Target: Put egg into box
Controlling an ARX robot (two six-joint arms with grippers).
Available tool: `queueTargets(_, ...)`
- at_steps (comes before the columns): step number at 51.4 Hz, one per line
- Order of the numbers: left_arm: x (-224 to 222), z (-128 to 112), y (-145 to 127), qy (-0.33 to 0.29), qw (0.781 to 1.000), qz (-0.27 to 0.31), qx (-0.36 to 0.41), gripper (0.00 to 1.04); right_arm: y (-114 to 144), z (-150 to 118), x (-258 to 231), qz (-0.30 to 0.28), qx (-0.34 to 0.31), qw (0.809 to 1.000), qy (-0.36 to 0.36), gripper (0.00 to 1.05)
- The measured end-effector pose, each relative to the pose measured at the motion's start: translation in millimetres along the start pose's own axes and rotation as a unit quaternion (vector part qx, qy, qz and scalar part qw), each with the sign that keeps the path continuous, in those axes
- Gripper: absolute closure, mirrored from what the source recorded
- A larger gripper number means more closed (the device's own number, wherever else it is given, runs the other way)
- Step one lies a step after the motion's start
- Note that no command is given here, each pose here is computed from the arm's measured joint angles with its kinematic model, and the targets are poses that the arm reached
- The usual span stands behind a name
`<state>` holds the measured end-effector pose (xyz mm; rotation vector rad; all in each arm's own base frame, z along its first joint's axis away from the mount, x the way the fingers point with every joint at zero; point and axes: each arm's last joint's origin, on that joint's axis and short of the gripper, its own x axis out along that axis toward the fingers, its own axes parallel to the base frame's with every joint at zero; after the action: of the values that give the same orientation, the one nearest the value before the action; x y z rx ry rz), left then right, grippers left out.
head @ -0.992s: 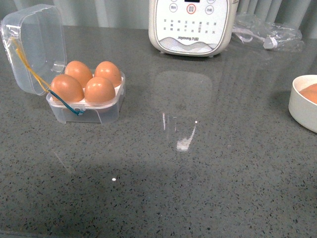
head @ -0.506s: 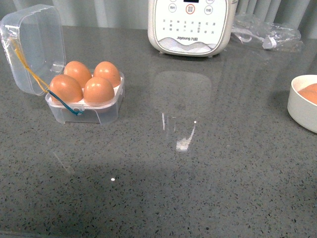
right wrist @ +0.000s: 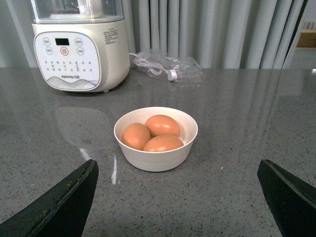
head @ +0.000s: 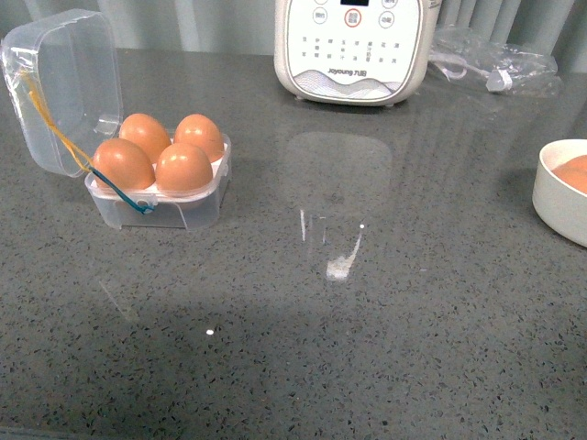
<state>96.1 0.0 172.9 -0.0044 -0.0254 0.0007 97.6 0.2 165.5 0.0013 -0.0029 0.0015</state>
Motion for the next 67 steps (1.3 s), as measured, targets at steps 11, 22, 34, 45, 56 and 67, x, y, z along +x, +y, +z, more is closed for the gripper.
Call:
queueTargets(11,0.0,0.0,0.0,0.0,1.0,0.0,0.0,0.07,0.0,0.0,0.0,0.0,0.0,1.0,0.0,0.07)
queueTargets(22,0.0,0.0,0.0,0.0,1.0,0.0,0.0,0.07,0.0,0.0,0.0,0.0,0.0,1.0,0.0,0.07)
queueTargets(34,8.3,-5.5,4.5,0.087,0.993,0.021,-0.078,0.07,0.0,0.0,0.0,0.0,0.0,1.0,0.0,0.07)
queueTargets(45,35.7,13.2,35.1,0.049,0.991,0.044,-0.113,0.07,0.0,0.0,0.0,0.0,0.0,1.0,0.0,0.07)
queueTargets(56,109.4,30.8,71.3,0.005,0.997,0.073,-0.03,0.07,0.0,0.0,0.0,0.0,0.0,1.0,0.0,0.07)
queueTargets(67,164.8,20.8,87.4,-0.003,0.993,0.097,0.072,0.07,0.0,0.0,0.0,0.0,0.0,1.0,0.0,0.07)
